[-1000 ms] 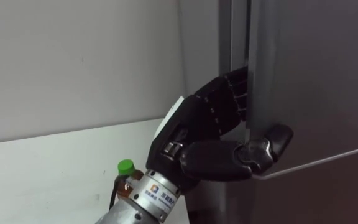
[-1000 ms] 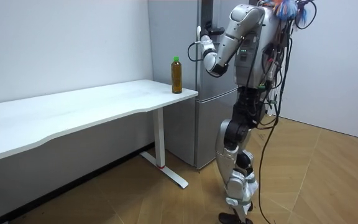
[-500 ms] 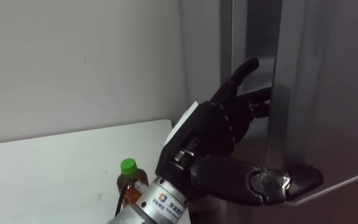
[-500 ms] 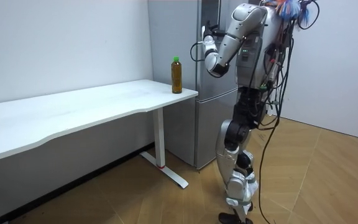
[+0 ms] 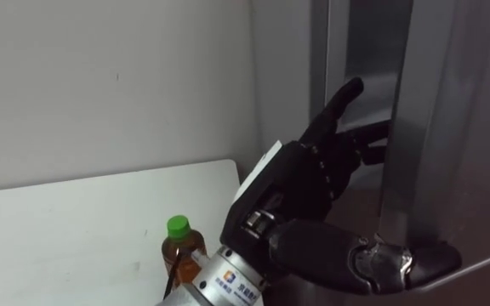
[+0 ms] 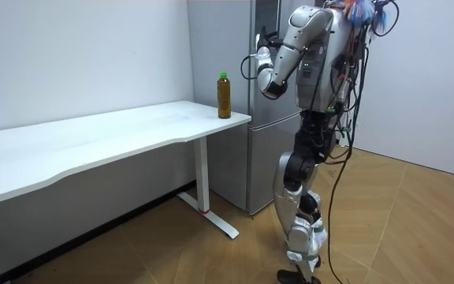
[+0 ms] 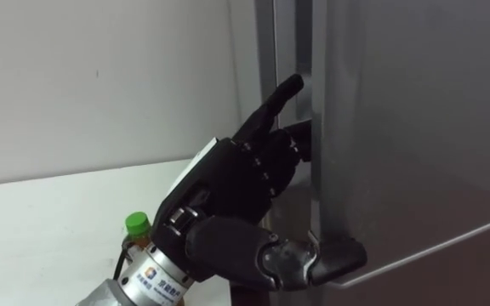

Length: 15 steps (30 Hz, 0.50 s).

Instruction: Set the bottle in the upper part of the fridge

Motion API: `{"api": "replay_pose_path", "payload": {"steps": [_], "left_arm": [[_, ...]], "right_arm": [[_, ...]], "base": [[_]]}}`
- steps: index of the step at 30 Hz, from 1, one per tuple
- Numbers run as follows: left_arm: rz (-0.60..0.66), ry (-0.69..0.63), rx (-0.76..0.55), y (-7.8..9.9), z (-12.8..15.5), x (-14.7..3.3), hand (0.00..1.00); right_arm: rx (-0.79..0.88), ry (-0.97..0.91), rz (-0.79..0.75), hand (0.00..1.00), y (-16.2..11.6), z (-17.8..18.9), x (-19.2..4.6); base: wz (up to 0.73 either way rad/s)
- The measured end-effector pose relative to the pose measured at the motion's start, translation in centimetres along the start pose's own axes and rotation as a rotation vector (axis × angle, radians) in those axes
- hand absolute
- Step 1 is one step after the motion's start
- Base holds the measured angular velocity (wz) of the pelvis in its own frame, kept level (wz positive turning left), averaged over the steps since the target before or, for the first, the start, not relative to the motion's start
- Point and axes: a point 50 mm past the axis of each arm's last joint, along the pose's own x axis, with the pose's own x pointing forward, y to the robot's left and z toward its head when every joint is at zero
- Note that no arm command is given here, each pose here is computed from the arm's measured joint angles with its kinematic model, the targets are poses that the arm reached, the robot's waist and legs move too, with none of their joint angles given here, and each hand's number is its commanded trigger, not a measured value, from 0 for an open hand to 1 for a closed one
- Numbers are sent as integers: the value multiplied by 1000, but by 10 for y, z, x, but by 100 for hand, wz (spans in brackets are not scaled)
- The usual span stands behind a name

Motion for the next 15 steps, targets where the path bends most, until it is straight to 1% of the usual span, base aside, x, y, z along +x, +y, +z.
{"api": "replay_pose_path", "payload": {"steps": [6, 8, 15], "left_arm": [[14, -2, -26, 3, -3, -1, 0], [25, -1, -61, 5, -6, 0, 0], [27, -2, -104, 5, -8, 0, 0]], "right_arm": [[7, -7, -3, 0, -1, 1, 0], [6, -9, -2, 0, -1, 2, 0], [1, -18, -5, 0, -3, 4, -1]], "base": [[-11], [-5], [-8]]}}
